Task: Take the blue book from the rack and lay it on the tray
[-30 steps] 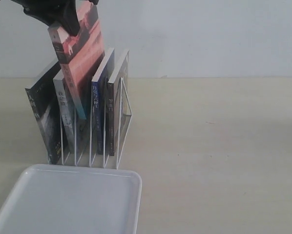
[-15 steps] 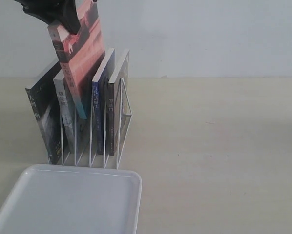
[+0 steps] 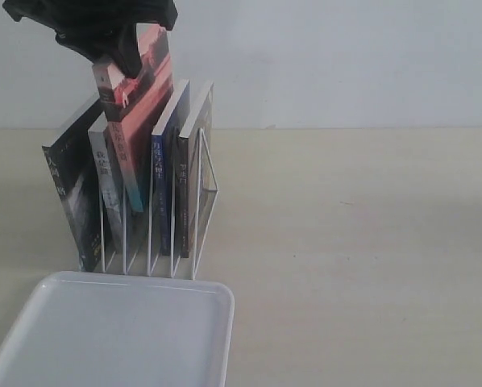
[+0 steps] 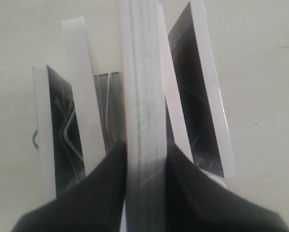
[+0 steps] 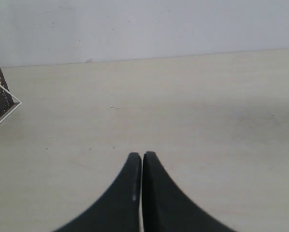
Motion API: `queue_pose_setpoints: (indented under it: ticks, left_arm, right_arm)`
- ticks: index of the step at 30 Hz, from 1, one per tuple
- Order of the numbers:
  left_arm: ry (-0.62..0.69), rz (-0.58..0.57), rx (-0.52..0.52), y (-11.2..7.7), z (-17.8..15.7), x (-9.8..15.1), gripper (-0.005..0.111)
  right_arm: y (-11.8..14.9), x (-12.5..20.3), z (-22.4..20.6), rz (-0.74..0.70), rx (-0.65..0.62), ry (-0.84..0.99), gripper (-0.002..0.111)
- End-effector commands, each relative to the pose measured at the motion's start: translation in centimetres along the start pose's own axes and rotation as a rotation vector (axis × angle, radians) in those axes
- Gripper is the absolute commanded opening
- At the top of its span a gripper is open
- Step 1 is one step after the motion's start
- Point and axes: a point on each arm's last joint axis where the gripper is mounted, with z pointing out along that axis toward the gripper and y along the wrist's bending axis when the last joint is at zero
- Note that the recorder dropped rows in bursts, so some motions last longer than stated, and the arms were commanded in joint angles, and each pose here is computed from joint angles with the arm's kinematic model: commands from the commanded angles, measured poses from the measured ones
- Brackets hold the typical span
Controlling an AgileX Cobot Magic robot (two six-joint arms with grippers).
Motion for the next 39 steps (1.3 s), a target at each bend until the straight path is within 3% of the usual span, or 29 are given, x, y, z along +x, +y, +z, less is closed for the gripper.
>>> queue_pose_setpoints:
  ticks: [1,30,32,35,37,39]
  left_arm:
    - [-0.060,-0.017,-0.027,0.2,-0.8,-0.5,0.004]
    - [0.044,-0.015,-0.016,0.1,1.7,1.1,0.005]
    - [0.044,-0.015,-0.016,0.1,1.7,1.1,0.011]
    - [0.044,-0.015,-0.016,0.1,1.7,1.1,0.044]
    - [0.044,-0.015,-0.016,0.1,1.7,1.1,0.052]
    - [0.044,-0.015,-0.016,0.1,1.7,1.1,0.052]
  right_arm:
    - [0.0,-0.2,0.0,-0.005,0.005,-0.021,0.000]
    - [0.0,-0.2,0.0,-0.005,0.005,-0.021,0.000]
    - [0.0,-0.2,0.0,-0.005,0.005,-0.021,0.000]
    - [0.0,-0.2,0.0,-0.005,0.005,-0.021,0.000]
    - [0.0,-0.2,0.0,-0.005,0.005,-0.021,0.000]
    - [0.0,-0.2,0.0,-0.005,0.005,-0.021,0.000]
